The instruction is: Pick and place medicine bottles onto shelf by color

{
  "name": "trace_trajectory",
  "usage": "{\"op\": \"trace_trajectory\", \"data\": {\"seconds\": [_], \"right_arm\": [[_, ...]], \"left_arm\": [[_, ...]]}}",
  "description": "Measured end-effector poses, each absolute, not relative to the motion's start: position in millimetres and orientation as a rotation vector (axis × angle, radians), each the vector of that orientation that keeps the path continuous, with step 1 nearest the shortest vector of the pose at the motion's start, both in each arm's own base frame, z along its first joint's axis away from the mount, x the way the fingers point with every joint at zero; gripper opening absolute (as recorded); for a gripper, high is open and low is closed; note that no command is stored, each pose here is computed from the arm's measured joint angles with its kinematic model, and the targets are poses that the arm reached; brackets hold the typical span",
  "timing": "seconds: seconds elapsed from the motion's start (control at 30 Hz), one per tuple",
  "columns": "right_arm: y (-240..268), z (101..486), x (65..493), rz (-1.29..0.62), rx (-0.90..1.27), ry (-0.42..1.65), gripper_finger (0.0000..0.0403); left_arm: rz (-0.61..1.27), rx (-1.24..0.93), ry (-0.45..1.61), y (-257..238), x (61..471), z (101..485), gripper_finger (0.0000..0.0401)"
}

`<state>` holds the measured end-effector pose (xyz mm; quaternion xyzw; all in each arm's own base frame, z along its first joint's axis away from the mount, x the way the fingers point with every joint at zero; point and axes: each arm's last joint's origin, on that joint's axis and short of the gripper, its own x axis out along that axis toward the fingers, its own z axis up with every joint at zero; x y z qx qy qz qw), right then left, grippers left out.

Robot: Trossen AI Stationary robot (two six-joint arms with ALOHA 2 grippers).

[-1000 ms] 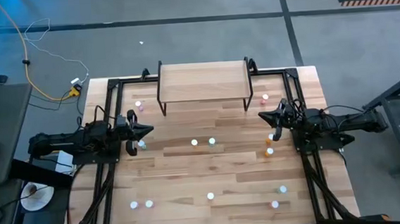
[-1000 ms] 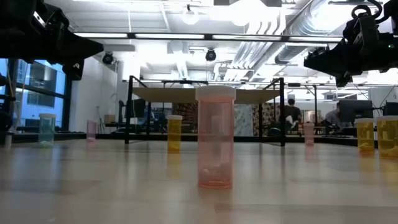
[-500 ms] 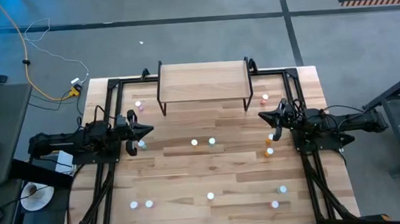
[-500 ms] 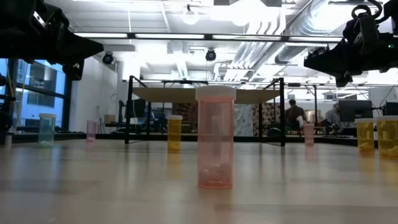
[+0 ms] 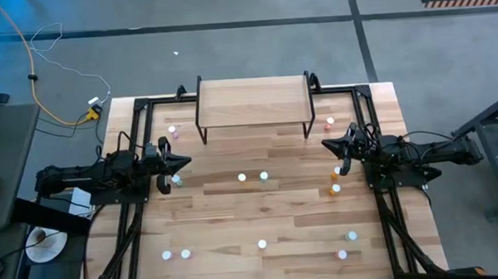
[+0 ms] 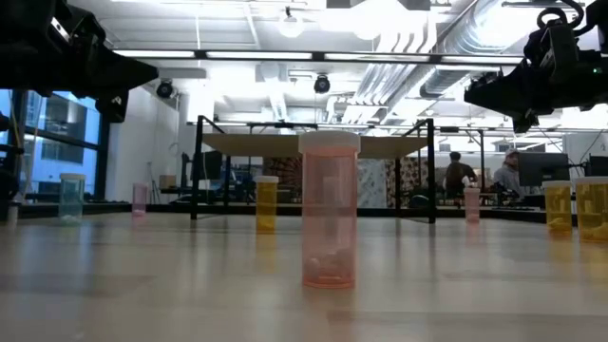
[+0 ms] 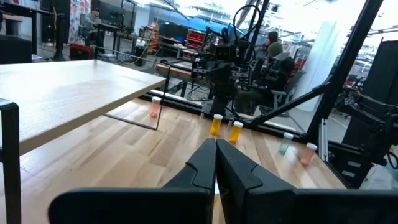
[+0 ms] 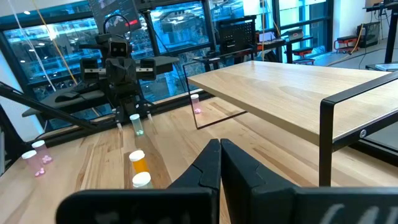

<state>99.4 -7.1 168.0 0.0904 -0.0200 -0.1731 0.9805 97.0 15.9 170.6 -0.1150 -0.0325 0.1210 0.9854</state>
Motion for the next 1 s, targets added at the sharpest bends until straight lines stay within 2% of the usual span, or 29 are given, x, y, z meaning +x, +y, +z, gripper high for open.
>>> {"op": "trace_trajectory", "data": {"seconds": [1.0], "right_arm": [[-7.1,168.0,99.4,-0.349,0.182,-0.040,0.0000]], "left_arm": [[0.246,-0.197,-0.062,15.9,97.0,170.7,0.0000]]}}
